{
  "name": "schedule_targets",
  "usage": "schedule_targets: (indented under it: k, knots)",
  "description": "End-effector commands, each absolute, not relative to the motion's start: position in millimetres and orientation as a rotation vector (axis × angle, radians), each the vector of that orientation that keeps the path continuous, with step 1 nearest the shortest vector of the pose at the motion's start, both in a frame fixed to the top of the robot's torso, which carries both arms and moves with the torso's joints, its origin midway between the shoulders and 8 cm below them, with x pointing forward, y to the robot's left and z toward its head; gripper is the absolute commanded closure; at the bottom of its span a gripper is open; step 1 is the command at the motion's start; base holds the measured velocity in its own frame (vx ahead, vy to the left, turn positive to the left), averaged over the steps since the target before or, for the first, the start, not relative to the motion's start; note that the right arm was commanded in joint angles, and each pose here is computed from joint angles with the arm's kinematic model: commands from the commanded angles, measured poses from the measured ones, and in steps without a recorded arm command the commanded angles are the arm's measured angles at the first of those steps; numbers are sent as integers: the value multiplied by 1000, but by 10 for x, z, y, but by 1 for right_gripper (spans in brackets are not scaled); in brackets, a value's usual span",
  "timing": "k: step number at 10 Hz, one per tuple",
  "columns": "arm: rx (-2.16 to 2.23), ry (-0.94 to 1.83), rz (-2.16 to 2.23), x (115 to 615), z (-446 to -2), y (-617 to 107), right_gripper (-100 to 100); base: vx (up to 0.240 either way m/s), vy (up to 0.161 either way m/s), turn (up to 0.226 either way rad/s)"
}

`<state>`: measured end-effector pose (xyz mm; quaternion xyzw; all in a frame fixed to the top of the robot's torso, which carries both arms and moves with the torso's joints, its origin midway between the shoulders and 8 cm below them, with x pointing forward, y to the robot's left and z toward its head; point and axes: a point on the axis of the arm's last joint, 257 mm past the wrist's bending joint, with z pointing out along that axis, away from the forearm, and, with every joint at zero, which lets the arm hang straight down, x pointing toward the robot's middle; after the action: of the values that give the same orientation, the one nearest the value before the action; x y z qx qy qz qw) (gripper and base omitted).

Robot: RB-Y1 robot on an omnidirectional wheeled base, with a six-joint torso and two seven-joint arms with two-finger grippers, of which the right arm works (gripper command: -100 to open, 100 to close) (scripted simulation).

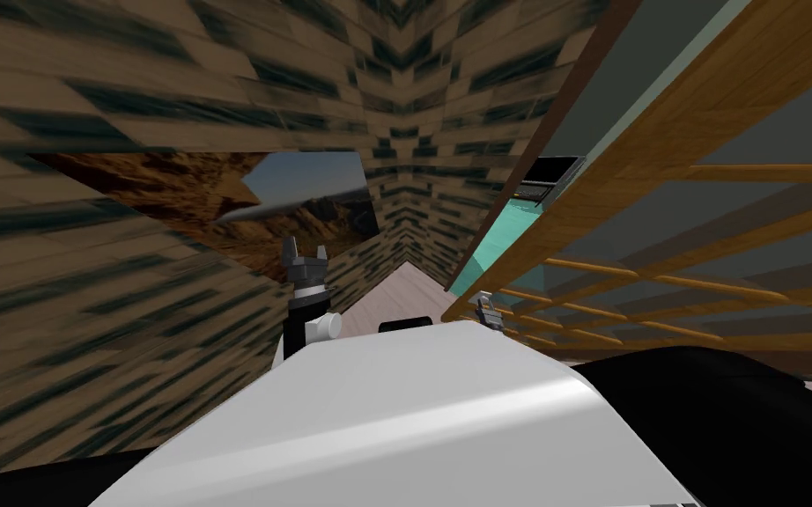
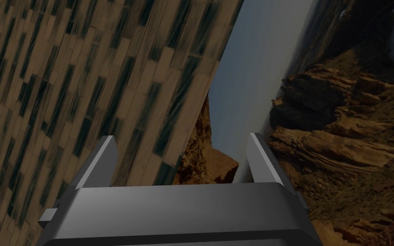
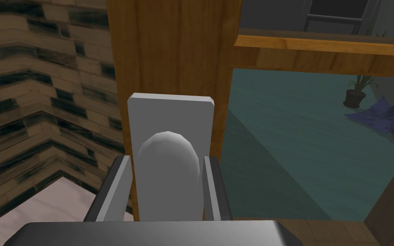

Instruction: Pull the door open

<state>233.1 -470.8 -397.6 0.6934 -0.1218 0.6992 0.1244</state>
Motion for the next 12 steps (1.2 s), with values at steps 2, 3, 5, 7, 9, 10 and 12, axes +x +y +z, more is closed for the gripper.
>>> schedule_targets:
  k: [2, 3, 5, 7, 9, 10, 12]
  knots:
    - [2041, -337, 2044, 2306, -3992, -4641, 100, -166, -1, 27]
    - [2066, -308, 2057, 2284, -4014, -4533, 100, -123, -28, 47]
    - [2085, -270, 2079, 2267, -4010, -4428, 100, -193, -28, 54]
    - [2107, -229, 2104, 2244, -4006, -4310, 100, -209, -31, 49]
    - [2126, -194, 2125, 2218, -4002, -4207, 100, -213, -30, 39]
    - [2135, -176, 2135, 2204, -4001, -4156, 100, -216, -20, 37]
    - [2141, -167, 2141, 2187, -4008, -4144, 100, -128, -5, 66]
